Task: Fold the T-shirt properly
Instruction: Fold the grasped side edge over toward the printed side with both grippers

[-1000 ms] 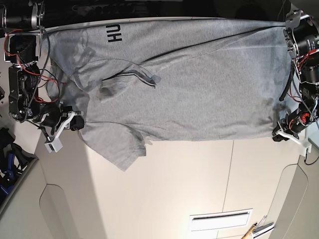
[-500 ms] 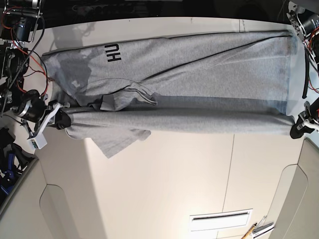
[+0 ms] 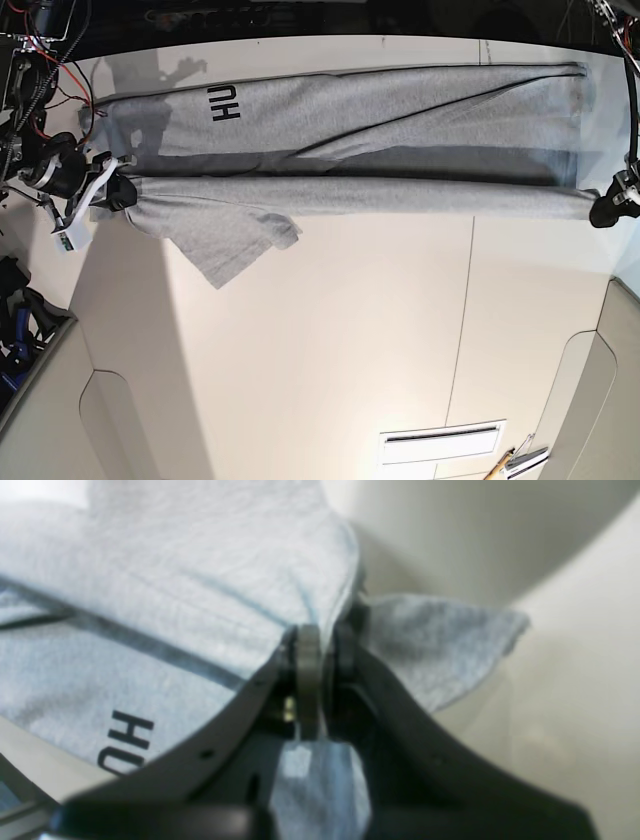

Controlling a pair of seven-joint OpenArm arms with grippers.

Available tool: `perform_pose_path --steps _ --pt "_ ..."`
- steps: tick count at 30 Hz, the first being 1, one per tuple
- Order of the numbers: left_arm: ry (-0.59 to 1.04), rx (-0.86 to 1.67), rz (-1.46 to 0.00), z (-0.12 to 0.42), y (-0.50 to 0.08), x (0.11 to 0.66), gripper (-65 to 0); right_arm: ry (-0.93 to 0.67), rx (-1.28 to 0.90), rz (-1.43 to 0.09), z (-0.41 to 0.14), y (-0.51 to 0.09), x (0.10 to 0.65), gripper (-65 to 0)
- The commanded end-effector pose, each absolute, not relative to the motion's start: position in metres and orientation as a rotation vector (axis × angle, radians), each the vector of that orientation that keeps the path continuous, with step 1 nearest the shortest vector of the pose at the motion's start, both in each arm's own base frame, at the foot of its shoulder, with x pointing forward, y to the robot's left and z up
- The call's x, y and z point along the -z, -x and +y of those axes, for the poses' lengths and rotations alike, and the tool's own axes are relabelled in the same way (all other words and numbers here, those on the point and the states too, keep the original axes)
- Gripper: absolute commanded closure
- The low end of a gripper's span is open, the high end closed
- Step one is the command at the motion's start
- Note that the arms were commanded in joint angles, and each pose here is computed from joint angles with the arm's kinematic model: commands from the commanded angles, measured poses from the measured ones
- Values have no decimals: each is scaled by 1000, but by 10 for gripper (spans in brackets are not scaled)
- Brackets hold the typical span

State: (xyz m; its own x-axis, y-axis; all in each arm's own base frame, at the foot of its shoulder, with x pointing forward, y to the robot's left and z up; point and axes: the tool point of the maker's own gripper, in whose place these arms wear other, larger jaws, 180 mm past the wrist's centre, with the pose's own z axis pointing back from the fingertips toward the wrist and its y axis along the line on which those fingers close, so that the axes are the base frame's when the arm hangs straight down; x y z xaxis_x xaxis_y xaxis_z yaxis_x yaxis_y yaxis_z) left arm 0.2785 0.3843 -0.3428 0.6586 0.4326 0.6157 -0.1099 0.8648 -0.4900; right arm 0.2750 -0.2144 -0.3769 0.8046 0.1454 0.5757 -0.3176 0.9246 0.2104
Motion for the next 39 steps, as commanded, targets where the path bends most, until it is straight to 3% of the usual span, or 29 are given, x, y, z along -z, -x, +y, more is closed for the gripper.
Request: perform_pose_path --steps 1,17,28,37,38,39 --pt "402 -291 -867 397 -284 319 0 -267 -242 -625 -229 -283 364 0" --pt "364 -294 -779 400 -252 339 0 -289 -197 -582 -239 -273 362 0" --pt "342 -285 -675 399 -230 357 0 -214 -199 -521 -252 -262 375 0" --pt "339 -288 -671 399 -227 359 0 -216 -195 -499 -252 -252 381 0" --pt "340 -287 -666 399 -226 359 0 -216 -196 -499 -252 -252 381 -23" --pt "340 -286 -662 399 -226 360 -2 -216 -196 -500 -252 -253 381 -102"
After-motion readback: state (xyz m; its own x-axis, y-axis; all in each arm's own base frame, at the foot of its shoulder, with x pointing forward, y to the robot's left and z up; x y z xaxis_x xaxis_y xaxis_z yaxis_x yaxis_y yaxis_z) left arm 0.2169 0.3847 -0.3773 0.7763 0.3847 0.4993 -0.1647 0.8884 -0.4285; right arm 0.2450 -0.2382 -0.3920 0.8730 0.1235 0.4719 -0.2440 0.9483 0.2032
